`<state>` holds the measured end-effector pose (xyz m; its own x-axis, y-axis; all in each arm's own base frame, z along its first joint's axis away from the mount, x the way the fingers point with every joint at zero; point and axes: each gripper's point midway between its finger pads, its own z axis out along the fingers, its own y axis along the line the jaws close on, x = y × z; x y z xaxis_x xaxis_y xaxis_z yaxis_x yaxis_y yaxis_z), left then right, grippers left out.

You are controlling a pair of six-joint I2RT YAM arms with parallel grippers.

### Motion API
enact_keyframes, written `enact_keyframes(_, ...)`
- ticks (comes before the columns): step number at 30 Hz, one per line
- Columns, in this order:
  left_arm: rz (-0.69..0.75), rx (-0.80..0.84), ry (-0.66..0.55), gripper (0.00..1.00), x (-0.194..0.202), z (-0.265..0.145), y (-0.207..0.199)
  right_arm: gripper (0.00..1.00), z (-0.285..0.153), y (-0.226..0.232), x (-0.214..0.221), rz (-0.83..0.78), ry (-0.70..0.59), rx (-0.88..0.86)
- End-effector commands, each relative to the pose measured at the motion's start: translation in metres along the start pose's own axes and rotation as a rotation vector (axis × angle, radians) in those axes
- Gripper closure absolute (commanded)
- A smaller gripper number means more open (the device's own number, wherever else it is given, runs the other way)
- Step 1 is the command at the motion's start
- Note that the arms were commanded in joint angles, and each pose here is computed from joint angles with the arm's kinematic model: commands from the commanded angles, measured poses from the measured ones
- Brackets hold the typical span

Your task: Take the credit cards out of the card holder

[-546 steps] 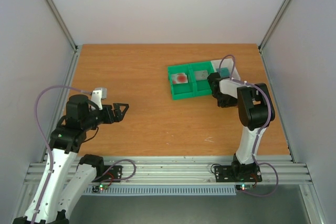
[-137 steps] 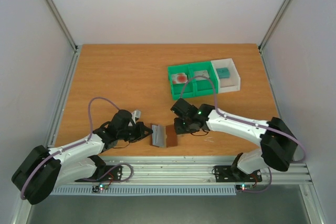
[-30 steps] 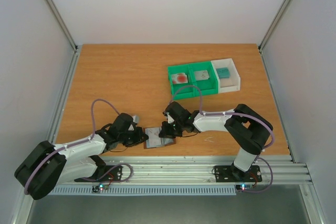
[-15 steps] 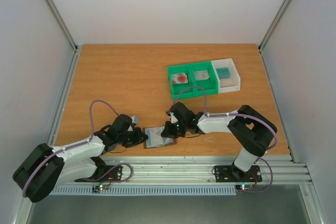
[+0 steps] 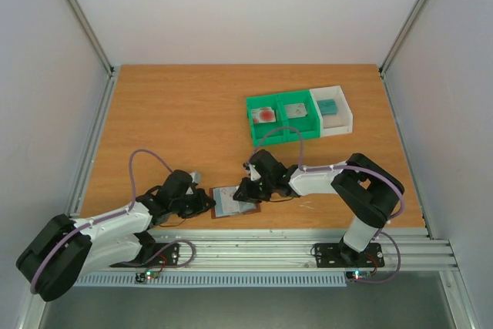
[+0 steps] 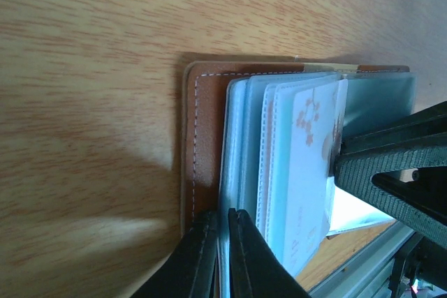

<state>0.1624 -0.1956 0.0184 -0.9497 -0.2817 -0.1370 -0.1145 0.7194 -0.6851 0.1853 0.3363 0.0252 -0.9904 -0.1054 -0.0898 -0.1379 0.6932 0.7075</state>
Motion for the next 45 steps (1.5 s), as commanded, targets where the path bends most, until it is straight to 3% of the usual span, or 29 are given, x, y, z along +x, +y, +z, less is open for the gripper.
enact_keyframes(1, -0.013, -0.035, -0.001, 0.91, 0.003, 0.002, 0.012, 0.84, 0.006, -0.006, -0.002, 0.021, 0.008, 0.008)
enact_keyframes(4, -0.015, -0.035, -0.005, 0.91, 0.002, 0.001, 0.011, 0.85, 0.008, -0.007, -0.002, 0.025, 0.012, 0.009)
enact_keyframes(11, -0.019, -0.058, -0.004, 0.91, 0.003, 0.001, 0.016, 0.99, -0.002, -0.006, -0.006, 0.017, -0.026, 0.015)
enact_keyframes(35, -0.019, -0.09, -0.013, 0.91, -0.001, 0.003, 0.018, 0.99, -0.051, -0.01, -0.016, -0.044, -0.067, 0.083)
enact_keyframes(41, -0.015, -0.042, -0.005, 0.82, -0.005, -0.002, -0.001, 0.99, -0.062, 0.001, -0.017, -0.073, -0.084, 0.064)
enact_keyframes(45, -0.006, 0.015, -0.021, 0.7, -0.009, -0.013, -0.021, 0.99, -0.07, 0.012, -0.018, -0.087, -0.1, 0.033)
